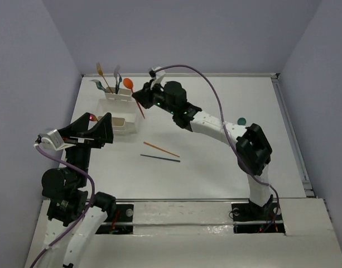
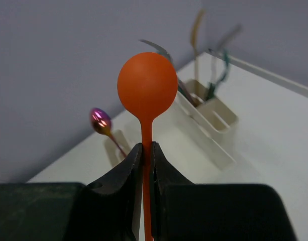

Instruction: Sort the eating utensils into containers

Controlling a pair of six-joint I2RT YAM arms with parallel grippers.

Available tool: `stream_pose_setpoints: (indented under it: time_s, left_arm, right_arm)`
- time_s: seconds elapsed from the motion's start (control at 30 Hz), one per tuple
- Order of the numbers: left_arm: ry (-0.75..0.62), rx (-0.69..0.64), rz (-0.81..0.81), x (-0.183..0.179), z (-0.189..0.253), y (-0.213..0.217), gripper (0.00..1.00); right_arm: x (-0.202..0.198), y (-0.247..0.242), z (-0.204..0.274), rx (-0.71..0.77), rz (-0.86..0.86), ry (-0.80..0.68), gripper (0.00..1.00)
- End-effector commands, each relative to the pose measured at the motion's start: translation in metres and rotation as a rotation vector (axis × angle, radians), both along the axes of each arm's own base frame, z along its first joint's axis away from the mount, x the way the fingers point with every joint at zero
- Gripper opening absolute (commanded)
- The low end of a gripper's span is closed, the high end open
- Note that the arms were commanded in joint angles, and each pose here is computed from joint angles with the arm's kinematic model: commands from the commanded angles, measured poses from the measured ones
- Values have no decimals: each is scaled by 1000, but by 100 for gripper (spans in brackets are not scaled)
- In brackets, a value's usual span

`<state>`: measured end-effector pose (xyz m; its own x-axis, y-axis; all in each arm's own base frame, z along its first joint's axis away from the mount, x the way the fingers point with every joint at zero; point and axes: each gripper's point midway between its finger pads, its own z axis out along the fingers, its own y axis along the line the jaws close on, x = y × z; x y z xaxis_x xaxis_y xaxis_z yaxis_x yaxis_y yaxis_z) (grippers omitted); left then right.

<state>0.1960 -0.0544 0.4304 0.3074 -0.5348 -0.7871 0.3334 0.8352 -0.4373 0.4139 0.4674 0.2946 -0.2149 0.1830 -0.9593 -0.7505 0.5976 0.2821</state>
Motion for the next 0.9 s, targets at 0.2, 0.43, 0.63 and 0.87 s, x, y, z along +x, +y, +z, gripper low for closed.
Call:
stream_pose_setpoints:
  time_s: [0.2, 0.43, 0.63, 0.87]
  left_arm:
    - [-28, -6, -2, -1, 4, 0, 99]
    - [-37, -11, -6, -4, 6, 0, 99]
    - [-35, -10, -6, -3, 6, 0, 99]
    - [-36, -10, -7, -3, 6, 0, 99]
  right_arm:
    - [-44, 127, 68, 258, 332, -181, 0]
    - [-44, 170, 52, 289, 310, -255, 0]
    - [-30, 170, 49, 335, 246, -288, 0]
    - [-28, 181, 14, 302, 240, -254, 0]
